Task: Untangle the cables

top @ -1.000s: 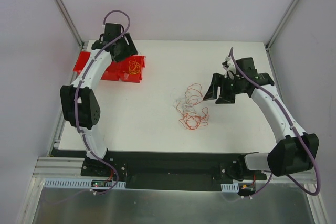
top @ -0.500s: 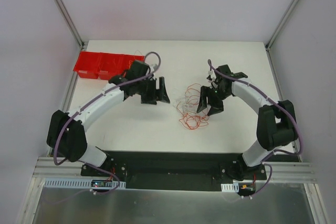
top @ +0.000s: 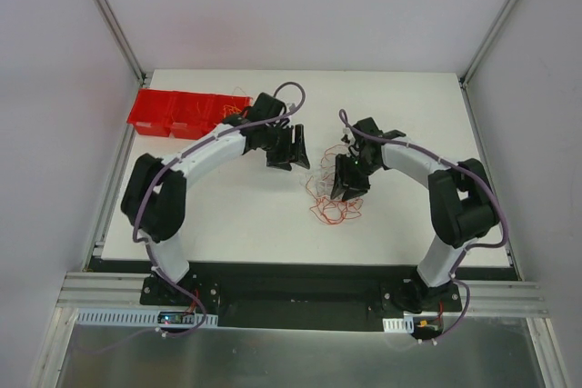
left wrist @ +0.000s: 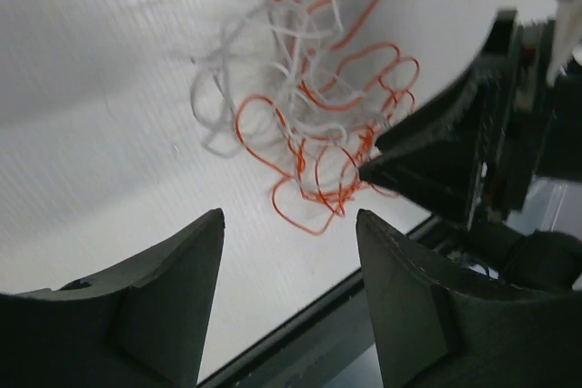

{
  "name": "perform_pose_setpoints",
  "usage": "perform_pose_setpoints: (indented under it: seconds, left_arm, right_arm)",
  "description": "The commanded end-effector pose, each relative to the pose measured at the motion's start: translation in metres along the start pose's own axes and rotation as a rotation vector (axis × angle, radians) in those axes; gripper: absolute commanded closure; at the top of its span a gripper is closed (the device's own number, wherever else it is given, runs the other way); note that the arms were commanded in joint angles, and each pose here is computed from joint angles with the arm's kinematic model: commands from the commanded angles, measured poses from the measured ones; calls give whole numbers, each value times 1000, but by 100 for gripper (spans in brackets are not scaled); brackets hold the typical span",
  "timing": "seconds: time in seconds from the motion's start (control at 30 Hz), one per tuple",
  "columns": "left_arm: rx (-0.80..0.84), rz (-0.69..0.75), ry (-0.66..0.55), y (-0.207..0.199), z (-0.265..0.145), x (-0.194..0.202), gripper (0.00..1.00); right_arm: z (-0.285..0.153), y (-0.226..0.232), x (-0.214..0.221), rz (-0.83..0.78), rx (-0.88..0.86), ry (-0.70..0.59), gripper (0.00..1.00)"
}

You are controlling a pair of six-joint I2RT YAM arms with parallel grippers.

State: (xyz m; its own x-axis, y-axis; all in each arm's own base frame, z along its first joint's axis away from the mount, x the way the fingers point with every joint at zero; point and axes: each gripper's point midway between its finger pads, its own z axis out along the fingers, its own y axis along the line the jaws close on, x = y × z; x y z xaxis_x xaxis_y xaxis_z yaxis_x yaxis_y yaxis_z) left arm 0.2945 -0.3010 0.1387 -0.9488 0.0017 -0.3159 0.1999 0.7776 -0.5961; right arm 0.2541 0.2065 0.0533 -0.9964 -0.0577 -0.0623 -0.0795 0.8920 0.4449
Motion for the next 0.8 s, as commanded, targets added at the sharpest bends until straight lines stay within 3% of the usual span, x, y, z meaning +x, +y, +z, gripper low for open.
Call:
perform_pose_setpoints:
  seconds: [0.0,0.1,0.23,0.3,0.4,0.43,0.5,0.77]
  left_arm:
    - [-62,-35,4,11,26,-27,41]
    - [-117,-71,7,20,33,-31,43]
    - [-132,-65,15,26,43,-34,38]
    - [-78,-52,62,20,55,-35,43]
    - [-62,-57,106,19,68,-34,82]
    - [-89,-44,95,20,65,-35,91]
    - [-137,9,52,20,55,-40,100]
    - [-31,314,-260,-65,-70,-71,100]
  right_arm:
    - [7,-5,-2,6,30,-29,61]
    - [12,-9,5,15,33,-8,69]
    - [13,-10,9,8,27,-8,76]
    - [12,-10,9,-2,29,-10,76]
    - [9,-10,6,-10,40,-16,74]
    - [9,-11,6,-6,43,-15,71]
    - [9,-12,6,-2,52,-11,67]
    - [3,-46,5,41,226,-30,60]
